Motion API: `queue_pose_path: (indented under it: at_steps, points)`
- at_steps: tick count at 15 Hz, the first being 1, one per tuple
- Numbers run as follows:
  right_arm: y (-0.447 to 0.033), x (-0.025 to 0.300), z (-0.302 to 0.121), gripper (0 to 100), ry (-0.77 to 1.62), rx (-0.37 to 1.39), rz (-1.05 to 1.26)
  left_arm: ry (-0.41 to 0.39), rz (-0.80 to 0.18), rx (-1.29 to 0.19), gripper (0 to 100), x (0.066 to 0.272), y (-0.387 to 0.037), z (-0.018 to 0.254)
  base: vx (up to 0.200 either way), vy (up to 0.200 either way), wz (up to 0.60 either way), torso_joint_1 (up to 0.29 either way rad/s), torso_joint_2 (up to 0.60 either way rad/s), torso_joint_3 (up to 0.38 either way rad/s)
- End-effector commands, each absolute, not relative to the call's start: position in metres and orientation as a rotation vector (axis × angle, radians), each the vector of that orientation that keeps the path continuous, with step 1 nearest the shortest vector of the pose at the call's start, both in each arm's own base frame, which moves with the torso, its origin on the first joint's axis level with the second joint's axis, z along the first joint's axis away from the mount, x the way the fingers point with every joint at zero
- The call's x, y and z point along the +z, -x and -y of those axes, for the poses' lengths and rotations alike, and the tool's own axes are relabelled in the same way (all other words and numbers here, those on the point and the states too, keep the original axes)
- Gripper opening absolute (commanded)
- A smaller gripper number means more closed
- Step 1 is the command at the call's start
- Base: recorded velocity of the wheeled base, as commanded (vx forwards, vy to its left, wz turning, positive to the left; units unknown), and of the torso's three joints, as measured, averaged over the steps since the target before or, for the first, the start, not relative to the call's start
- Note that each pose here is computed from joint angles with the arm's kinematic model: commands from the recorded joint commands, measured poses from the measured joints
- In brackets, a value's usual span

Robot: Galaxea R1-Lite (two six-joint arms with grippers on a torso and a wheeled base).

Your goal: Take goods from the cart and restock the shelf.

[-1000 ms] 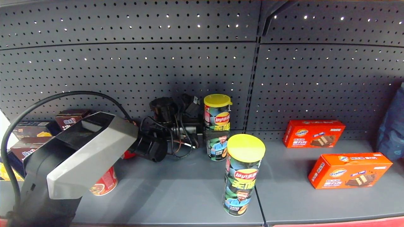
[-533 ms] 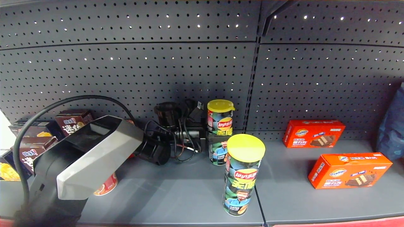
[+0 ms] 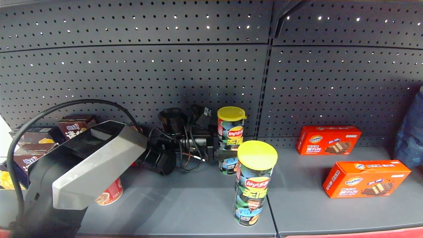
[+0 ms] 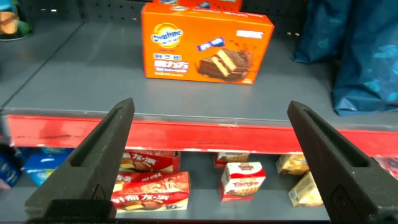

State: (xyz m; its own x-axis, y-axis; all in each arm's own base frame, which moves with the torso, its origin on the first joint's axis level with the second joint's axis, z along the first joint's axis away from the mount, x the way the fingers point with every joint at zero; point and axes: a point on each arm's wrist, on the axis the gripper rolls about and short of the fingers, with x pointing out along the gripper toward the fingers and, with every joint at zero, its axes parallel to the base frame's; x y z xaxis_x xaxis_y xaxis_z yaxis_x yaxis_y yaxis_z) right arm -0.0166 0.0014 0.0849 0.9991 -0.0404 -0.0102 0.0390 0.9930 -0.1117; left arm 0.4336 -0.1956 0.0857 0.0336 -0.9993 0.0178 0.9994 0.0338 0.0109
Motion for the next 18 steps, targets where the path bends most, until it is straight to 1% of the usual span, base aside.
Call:
queue_pose_path:
  at_steps: [1, 2, 3, 5, 6, 7, 8, 9, 13, 15, 18]
  points:
    - [0.016, 0.085, -0.001, 100, 0.111, -0.036, -0.014, 0.0, 0.03, -1.5, 100, 0.099, -0.418, 0.172, 0.0, 0.0, 0.0, 0.0, 0.0, 0.0]
    - [0.017, 0.085, -0.001, 100, 0.111, -0.036, -0.014, 0.003, 0.024, -1.484, 100, 0.099, -0.41, 0.161, 0.0, 0.0, 0.0, 0.0, 0.0, 0.0]
    - [0.017, 0.085, -0.001, 100, 0.111, -0.036, -0.014, -0.002, 0.033, -1.459, 100, 0.102, -0.404, 0.149, 0.0, 0.0, 0.0, 0.0, 0.0, 0.0]
    - [0.017, 0.085, -0.001, 100, 0.111, -0.036, -0.014, -0.012, 0.055, -1.434, 100, 0.113, -0.395, 0.135, 0.0, 0.0, 0.0, 0.0, 0.0, 0.0]
    - [0.017, 0.085, -0.001, 100, 0.111, -0.036, -0.014, -0.022, 0.078, -1.431, 100, 0.125, -0.391, 0.133, 0.0, 0.0, 0.0, 0.0, 0.0, 0.0]
    - [0.017, 0.085, -0.001, 100, 0.111, -0.036, -0.014, -0.022, 0.078, -1.431, 100, 0.125, -0.391, 0.133, 0.0, 0.0, 0.0, 0.0, 0.0, 0.0]
    - [0.017, 0.085, -0.001, 100, 0.111, -0.036, -0.014, -0.039, 0.116, -1.429, 100, 0.141, -0.387, 0.131, 0.0, 0.0, 0.0, 0.0, 0.0, 0.0]
    - [0.017, 0.085, -0.001, 100, 0.111, -0.035, -0.014, -0.045, 0.13, -1.43, 100, 0.148, -0.384, 0.131, 0.0, 0.0, 0.0, 0.0, 0.0, 0.0]
    - [0.017, 0.085, -0.001, 100, 0.108, -0.036, -0.016, -0.065, 0.176, -1.417, 100, 0.171, -0.375, 0.128, 0.0, 0.0, 0.0, 0.0, 0.0, 0.0]
    - [0.016, 0.085, -0.001, 100, 0.105, -0.036, -0.017, -0.058, 0.177, -1.365, 100, 0.188, -0.366, 0.125, 0.0, 0.0, 0.0, 0.0, 0.0, 0.0]
    - [0.017, 0.085, -0.001, 100, 0.107, -0.036, -0.016, -0.027, 0.142, -1.213, 100, 0.212, -0.347, 0.121, 0.0, 0.0, 0.0, 0.0, 0.0, 0.0]
